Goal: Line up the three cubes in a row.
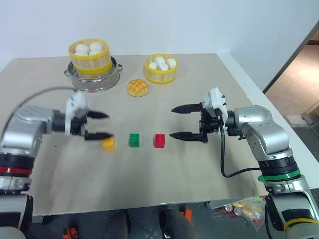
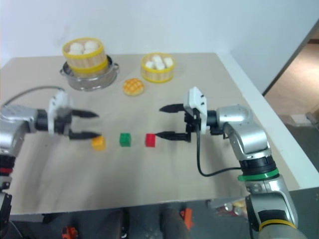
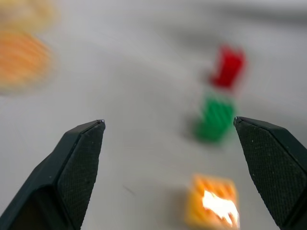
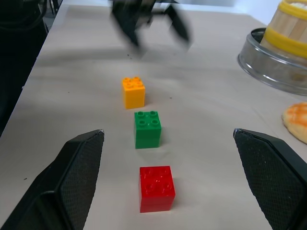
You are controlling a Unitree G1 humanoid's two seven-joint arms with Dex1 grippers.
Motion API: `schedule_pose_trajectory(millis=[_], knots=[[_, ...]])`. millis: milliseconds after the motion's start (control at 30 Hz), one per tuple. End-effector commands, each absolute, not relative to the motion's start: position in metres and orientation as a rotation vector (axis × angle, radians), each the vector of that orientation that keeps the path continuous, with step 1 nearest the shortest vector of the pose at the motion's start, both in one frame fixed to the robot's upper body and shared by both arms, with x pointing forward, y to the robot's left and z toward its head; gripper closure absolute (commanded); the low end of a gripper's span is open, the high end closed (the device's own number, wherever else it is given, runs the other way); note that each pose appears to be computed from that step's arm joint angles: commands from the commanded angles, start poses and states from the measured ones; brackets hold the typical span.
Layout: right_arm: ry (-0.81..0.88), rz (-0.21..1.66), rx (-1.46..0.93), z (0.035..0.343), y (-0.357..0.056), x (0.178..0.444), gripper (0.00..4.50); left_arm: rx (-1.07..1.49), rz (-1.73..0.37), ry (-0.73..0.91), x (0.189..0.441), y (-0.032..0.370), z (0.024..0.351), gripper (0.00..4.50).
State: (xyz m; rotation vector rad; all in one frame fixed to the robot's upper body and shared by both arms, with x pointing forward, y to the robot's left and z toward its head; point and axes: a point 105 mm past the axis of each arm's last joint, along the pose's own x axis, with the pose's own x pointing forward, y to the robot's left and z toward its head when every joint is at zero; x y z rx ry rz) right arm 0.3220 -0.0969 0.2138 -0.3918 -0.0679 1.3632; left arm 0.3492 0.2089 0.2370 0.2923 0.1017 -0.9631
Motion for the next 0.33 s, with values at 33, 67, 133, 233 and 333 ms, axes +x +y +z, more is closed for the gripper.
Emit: schedule_pose_trajectory(millis=[33,67,133,233,333], knots=[[-0.140,1.249,-0.413,0.226,-0.107,0.337,0.00,0.275,-0.728,0.030,0.359,0.229,0.242,0.04],[-0.151,1.197,-0.406,0.225,-0.112,0.345,0.00,0.310,-0.660,0.007,0.360,0.234,0.237,0.04],[-0.159,1.096,-0.400,0.220,-0.123,0.358,0.00,0.305,-0.558,-0.003,0.356,0.242,0.222,0.04],[-0.145,1.027,-0.408,0.209,-0.135,0.365,0.00,0.252,-0.470,-0.009,0.343,0.245,0.203,0.04],[-0.151,0.984,-0.398,0.204,-0.138,0.368,0.00,0.250,-0.448,0.017,0.333,0.245,0.184,0.04]])
